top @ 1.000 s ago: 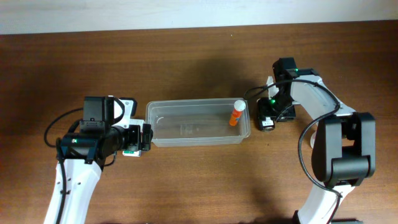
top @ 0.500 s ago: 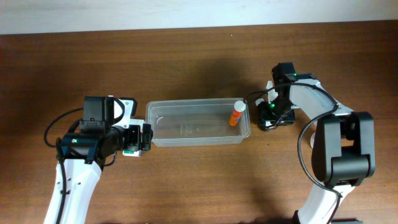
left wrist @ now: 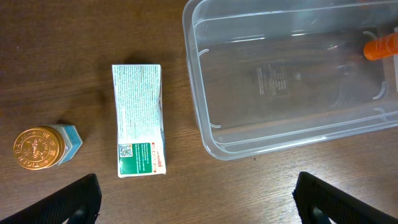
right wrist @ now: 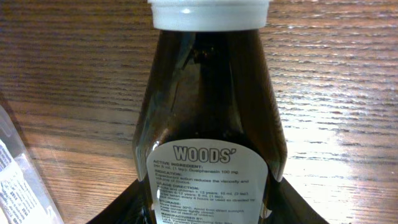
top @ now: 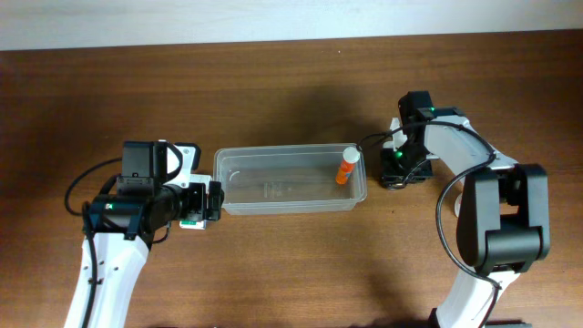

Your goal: Pack container

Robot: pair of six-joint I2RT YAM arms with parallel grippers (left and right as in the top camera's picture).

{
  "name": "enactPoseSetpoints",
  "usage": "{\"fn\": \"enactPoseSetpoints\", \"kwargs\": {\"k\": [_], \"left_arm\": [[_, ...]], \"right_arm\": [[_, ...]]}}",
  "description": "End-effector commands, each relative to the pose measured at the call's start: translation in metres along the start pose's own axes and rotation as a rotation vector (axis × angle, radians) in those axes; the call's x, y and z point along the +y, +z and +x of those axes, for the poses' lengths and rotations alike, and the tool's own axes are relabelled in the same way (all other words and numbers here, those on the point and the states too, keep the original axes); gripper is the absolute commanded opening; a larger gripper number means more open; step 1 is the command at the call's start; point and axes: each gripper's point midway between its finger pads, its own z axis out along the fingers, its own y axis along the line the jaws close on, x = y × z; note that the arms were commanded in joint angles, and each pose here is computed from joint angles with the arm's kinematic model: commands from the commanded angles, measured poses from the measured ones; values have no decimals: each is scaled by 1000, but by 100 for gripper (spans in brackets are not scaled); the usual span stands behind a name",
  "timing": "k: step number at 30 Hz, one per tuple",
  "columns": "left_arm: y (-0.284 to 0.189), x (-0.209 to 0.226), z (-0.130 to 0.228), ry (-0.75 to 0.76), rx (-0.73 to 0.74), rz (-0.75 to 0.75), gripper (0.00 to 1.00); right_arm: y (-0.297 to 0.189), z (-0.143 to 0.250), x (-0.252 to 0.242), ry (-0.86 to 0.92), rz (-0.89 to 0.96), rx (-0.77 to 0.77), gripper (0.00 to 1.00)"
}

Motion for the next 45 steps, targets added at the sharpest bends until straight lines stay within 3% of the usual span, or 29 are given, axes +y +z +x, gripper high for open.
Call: {"fn": "enactPoseSetpoints", "kwargs": {"k": [1, 6, 19, 25, 35, 45], "left_arm": [[-2, 2, -5, -3, -10, -9, 99], [-2, 2, -6, -2, -14, -9, 99], [-2, 2, -6, -2, -14, -9, 99], [-2, 2, -6, -2, -15, -9, 99], [-2, 2, -6, -2, -13, -9, 99], [-2, 1, -6, -2, -16, -8, 99]], "right_arm": [[3, 3, -4, 10, 14, 15, 40], [-20, -4, -1, 7, 13, -14, 40], [-151, -12, 17, -30, -3, -275, 40], [-187, 20, 64, -282, -31, -329, 39], [-170, 71, 153, -741, -43, -250, 40], [-103, 76, 160, -817, 21, -77, 41]]}}
